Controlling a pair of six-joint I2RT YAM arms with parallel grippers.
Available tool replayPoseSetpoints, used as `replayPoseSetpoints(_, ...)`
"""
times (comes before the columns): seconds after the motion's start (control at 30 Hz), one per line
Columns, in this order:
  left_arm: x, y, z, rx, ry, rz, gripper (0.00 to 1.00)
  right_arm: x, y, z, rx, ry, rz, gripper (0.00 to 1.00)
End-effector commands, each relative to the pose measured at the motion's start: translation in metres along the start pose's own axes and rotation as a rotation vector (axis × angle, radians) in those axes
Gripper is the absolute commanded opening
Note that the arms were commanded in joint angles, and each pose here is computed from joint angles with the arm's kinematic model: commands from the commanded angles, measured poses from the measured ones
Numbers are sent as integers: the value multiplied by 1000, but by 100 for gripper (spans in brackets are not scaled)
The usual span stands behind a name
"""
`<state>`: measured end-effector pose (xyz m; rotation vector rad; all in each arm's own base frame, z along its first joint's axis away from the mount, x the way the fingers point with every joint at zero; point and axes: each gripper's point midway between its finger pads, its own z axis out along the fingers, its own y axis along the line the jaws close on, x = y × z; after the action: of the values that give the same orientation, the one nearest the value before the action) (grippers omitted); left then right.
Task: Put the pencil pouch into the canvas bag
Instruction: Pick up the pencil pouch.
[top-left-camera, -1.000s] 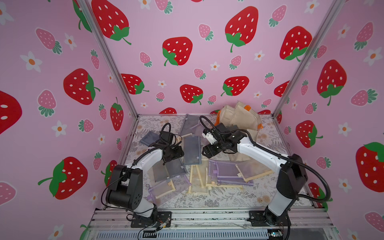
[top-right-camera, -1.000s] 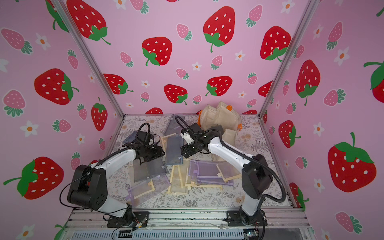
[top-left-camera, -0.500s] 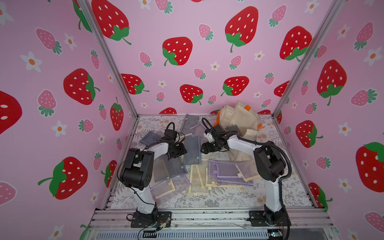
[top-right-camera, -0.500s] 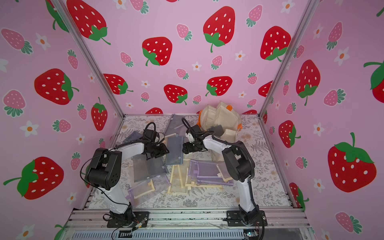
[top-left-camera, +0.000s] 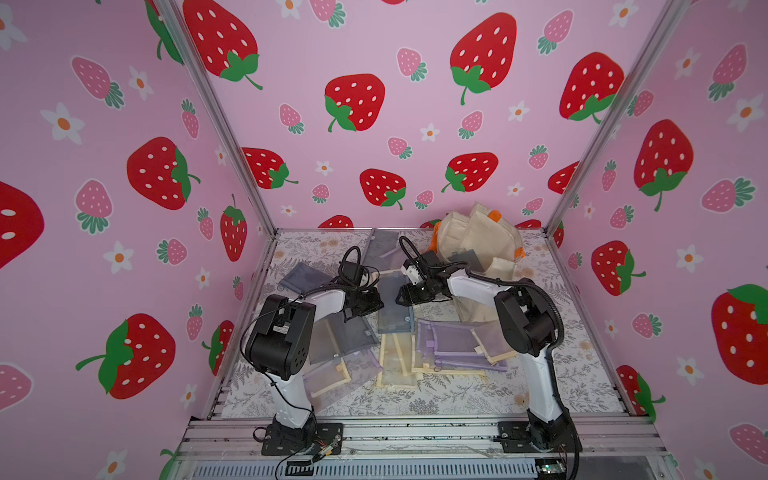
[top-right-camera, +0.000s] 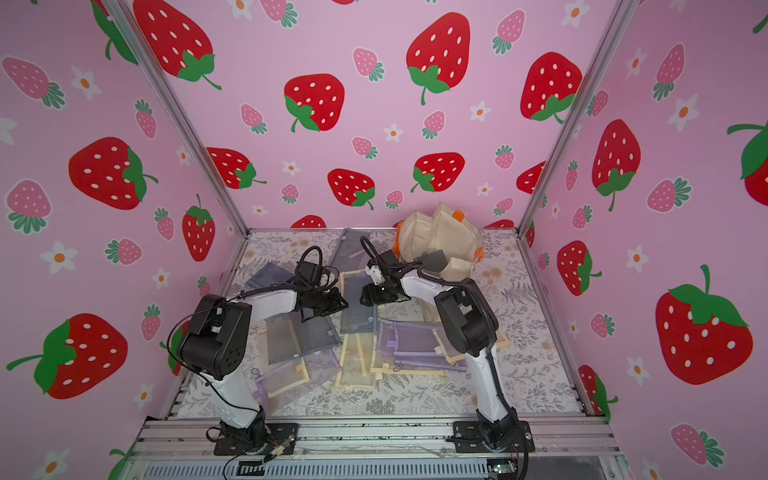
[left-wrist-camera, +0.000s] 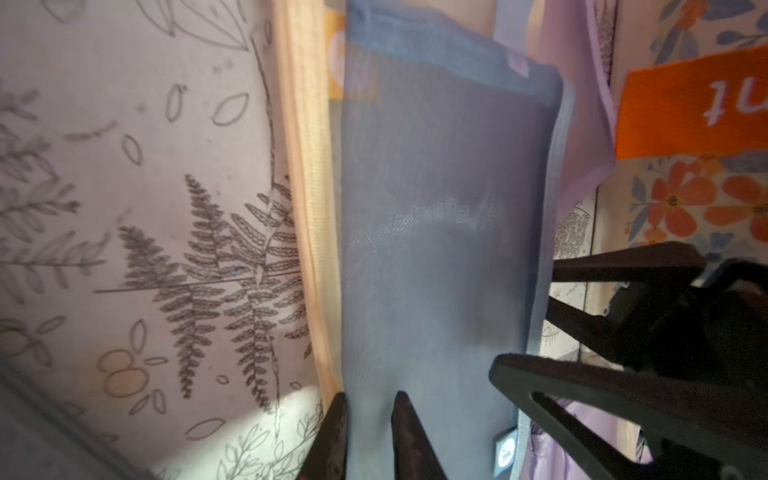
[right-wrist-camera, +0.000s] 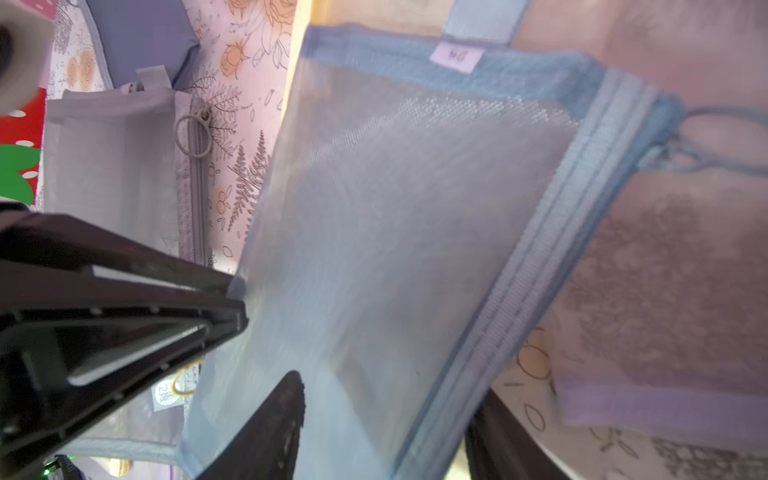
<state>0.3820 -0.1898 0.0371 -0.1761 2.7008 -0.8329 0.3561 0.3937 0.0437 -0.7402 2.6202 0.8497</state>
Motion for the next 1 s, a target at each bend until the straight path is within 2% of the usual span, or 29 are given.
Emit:
replayPoseSetpoints(0.0,6,-14,-6,63,-9,10,17,4,13,-4,-36,3,-19,58)
replayPoseSetpoints(0.13,14,-21,-17,83,-23,28,7,10,23,-11,-50,1,-44,54)
replayPoseSetpoints(0.17,15,-23,-20,87,-27,34,0,12,25,-12,-53,3,-51,53)
replayPoseSetpoints(0.3,18,-28,-38,88,-51,53,0,15,39,-31,-71,-20,-79,57)
replayPoseSetpoints(0.43,20,-31,-64,53,-87,83,0,16,52,-60,-69,-56,-103,77)
replayPoseSetpoints(0.53,20,-38,-88,43,-127,115,0,15,63,-87,-80,-89,-114,85)
replayPoseSetpoints(0.77,25,-72,-157,73,-243,271,0,1,100,-152,-155,-207,-117,90)
replayPoseSetpoints(0.97,36,-128,-222,250,-378,444,0,-17,128,-205,-292,-332,-66,91)
